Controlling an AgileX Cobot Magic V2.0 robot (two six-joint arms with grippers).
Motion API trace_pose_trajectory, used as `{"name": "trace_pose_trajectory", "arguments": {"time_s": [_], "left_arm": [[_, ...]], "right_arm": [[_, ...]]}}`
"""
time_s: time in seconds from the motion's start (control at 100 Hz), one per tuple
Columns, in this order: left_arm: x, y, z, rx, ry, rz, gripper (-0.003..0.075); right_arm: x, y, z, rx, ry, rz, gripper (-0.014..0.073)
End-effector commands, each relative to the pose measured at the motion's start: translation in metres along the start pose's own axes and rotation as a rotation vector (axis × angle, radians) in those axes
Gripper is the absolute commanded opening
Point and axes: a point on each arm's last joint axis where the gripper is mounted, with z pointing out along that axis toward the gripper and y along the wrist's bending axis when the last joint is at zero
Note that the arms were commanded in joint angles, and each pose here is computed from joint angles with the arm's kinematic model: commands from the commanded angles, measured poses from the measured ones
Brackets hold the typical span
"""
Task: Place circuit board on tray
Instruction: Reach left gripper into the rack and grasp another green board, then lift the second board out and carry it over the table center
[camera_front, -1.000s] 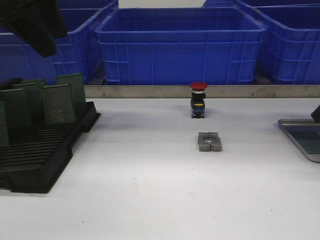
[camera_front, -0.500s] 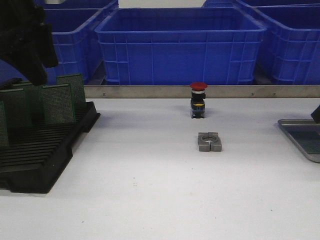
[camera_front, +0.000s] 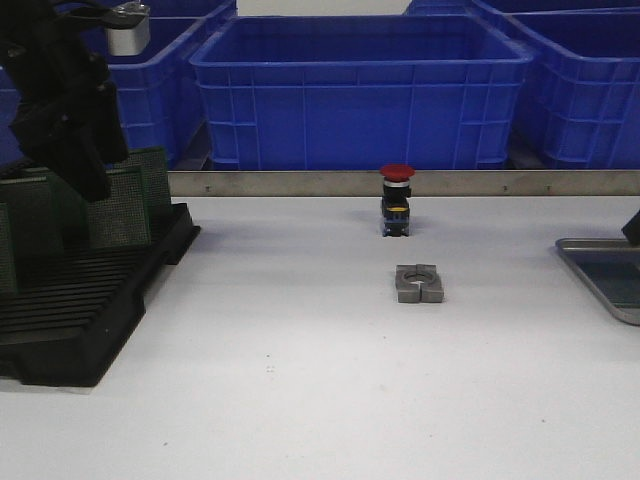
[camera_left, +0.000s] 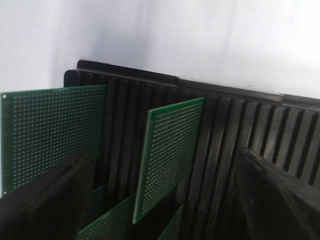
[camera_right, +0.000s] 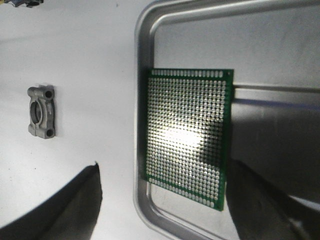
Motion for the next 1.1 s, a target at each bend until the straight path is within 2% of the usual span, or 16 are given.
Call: {"name": "trace_pose_trajectory", "arguments": {"time_s": [0.0,0.54,0.65,0.87,0.97,1.09], "left_arm": [[-0.01,0.004,-0.028,-0.09,-0.048,0.003,0.0547],[-0.005,0.006,-0.008,-0.043,-0.034,-0.01,0.0541],[-0.005,0.006,-0.008,-0.044,-0.034,-0.009,0.0448],[-0.005,0.007,-0.008,-0.052,-0.036,-0.009,0.0112],[-0.005,0.007,-0.008,-0.052,-0.036,-0.009,-0.0016],[-0.005,0.007,-0.008,-0.052,-0.036,-0.009,-0.0018]], "right_arm": [[-0.007,0.016,-0.018,-0.031,-0.048,-0.036,0.0541],[-0.007,0.016,-0.018,-0.032,-0.047,-0.036,0.0541],[-0.007,0.016,-0.018,-0.032,-0.047,-0.036,0.0541],[-0.007,0.016,-0.018,-0.032,-0.047,-0.036,0.0541],[-0.007,0.016,-0.018,-0.032,-0.047,-0.036,0.0541],[-0.007,0.016,-0.018,-0.031,-0.048,-0.036,0.0541]]}}
